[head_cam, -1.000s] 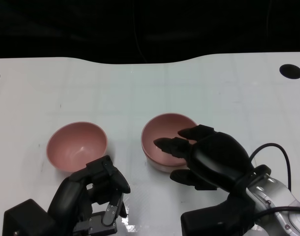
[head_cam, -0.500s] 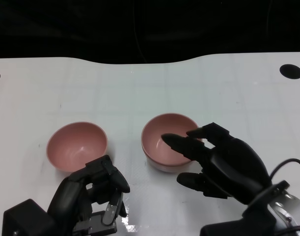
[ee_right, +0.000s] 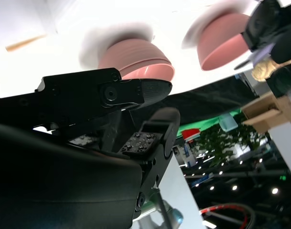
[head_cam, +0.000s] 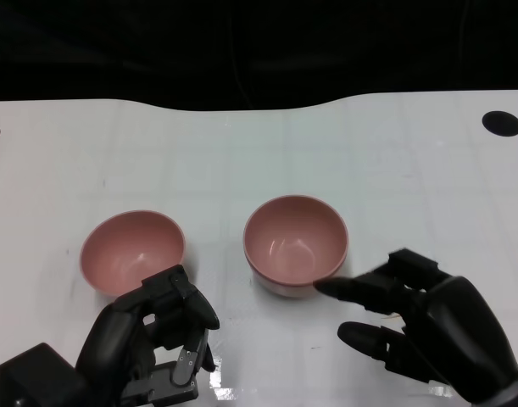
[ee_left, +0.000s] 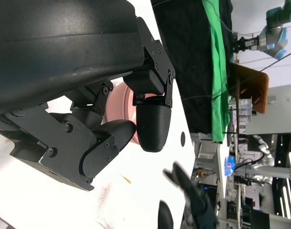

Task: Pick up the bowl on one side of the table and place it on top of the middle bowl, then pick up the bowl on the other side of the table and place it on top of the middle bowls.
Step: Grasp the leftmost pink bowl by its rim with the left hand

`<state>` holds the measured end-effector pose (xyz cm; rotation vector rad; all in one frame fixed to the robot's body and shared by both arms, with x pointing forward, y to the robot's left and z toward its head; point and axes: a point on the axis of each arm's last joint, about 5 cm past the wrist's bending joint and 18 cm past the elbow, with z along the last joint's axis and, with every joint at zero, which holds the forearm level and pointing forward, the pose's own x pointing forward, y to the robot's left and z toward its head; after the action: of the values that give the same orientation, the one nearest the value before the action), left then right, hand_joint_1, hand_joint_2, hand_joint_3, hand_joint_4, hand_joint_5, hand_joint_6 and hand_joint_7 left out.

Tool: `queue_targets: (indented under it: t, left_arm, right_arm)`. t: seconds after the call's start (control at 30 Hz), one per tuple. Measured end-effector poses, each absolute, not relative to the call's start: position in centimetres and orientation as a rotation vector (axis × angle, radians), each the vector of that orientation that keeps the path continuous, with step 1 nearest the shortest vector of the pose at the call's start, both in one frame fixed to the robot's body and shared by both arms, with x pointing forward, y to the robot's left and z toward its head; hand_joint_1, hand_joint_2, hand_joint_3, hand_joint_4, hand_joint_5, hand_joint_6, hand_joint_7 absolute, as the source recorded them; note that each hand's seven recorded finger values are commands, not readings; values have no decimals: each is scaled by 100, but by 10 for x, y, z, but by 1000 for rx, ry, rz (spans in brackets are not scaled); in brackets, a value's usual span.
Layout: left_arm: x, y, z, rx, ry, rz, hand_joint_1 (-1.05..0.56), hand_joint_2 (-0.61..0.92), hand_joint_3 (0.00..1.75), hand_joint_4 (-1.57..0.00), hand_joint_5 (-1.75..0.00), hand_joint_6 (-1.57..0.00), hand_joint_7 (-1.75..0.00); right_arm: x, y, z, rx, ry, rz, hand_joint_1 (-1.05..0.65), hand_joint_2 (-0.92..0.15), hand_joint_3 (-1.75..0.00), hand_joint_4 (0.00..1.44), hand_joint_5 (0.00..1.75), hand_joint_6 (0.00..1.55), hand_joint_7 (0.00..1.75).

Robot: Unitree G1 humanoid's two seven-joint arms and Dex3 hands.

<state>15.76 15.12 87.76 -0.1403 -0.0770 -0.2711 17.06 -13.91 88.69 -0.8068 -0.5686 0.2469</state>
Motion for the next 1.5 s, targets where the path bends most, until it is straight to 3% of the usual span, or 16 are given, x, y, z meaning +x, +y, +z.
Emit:
queue_targets:
  t: [0.07,0.1,0.17,0.2,0.3,0.37,0.43,0.47,0.57,0.63,0.7,0.8,1.13,1.33,1.5]
  left_arm:
    - [158,151,878,-139,-85,-270,-10,50,125,-80,-175,-71,-152]
    - [157,152,878,-138,-86,-269,-10,50,125,-80,-175,-71,-153]
    - [157,152,877,-139,-83,-266,-9,50,125,-79,-175,-70,-153]
    - [157,153,877,-138,-83,-264,-9,51,125,-78,-175,-70,-152]
    - [157,154,878,-134,-90,-257,-9,54,121,-74,-173,-70,-148]
    - [156,155,878,-125,-102,-253,-9,55,118,-73,-169,-70,-143]
    - [156,156,879,-111,-114,-252,-10,56,116,-71,-162,-70,-134]
    - [156,157,879,-106,-119,-251,-11,55,116,-69,-152,-71,-122]
    - [156,158,880,-68,-127,-239,-13,54,109,-67,-134,-70,-95]
    - [156,160,881,-26,-130,-236,-17,61,89,-65,-125,-70,-79]
    - [156,162,883,42,-140,-232,-24,81,42,-64,-113,-70,-57]
    - [156,166,887,163,-174,-217,-30,91,12,-61,-97,-68,-34]
    - [156,173,915,524,-247,-155,-42,89,0,-39,-76,-55,-6]
    - [160,178,926,843,-257,-108,-48,86,0,-44,-59,-48,0]
    - [166,175,931,1036,-267,-82,-49,83,0,-46,-55,-48,-1]
  right_arm:
    - [166,-141,885,-786,-564,247,-17,-87,-14,81,107,96,40]
    - [164,-142,884,-778,-563,243,-16,-78,-30,83,111,98,45]
    - [163,-143,884,-754,-568,232,-13,-48,-87,87,116,99,60]
    - [162,-144,884,-743,-570,228,-12,-43,-98,88,116,99,63]
    - [162,-145,882,-720,-562,222,-10,-35,-113,91,120,100,70]
    - [161,-146,881,-711,-552,221,-9,-33,-117,90,133,100,75]
    - [162,-147,880,-705,-536,222,-8,-28,-128,87,157,98,87]
    - [162,-148,880,-694,-521,224,-8,-25,-137,87,168,94,103]
    - [163,-149,879,-661,-472,235,-9,-21,-150,88,174,87,129]
    - [164,-149,879,-646,-449,236,-10,-20,-154,90,174,85,136]
    - [165,-148,878,-629,-427,233,-10,-20,-157,91,175,83,141]
    - [167,-145,877,-601,-392,234,-11,-21,-157,91,175,80,146]
    - [170,-145,876,-584,-347,246,-11,-20,-156,90,175,79,148]
    - [171,-144,876,-579,-338,245,-11,-19,-157,90,175,80,147]
    - [171,-143,876,-575,-338,245,-11,-19,-156,90,175,79,147]
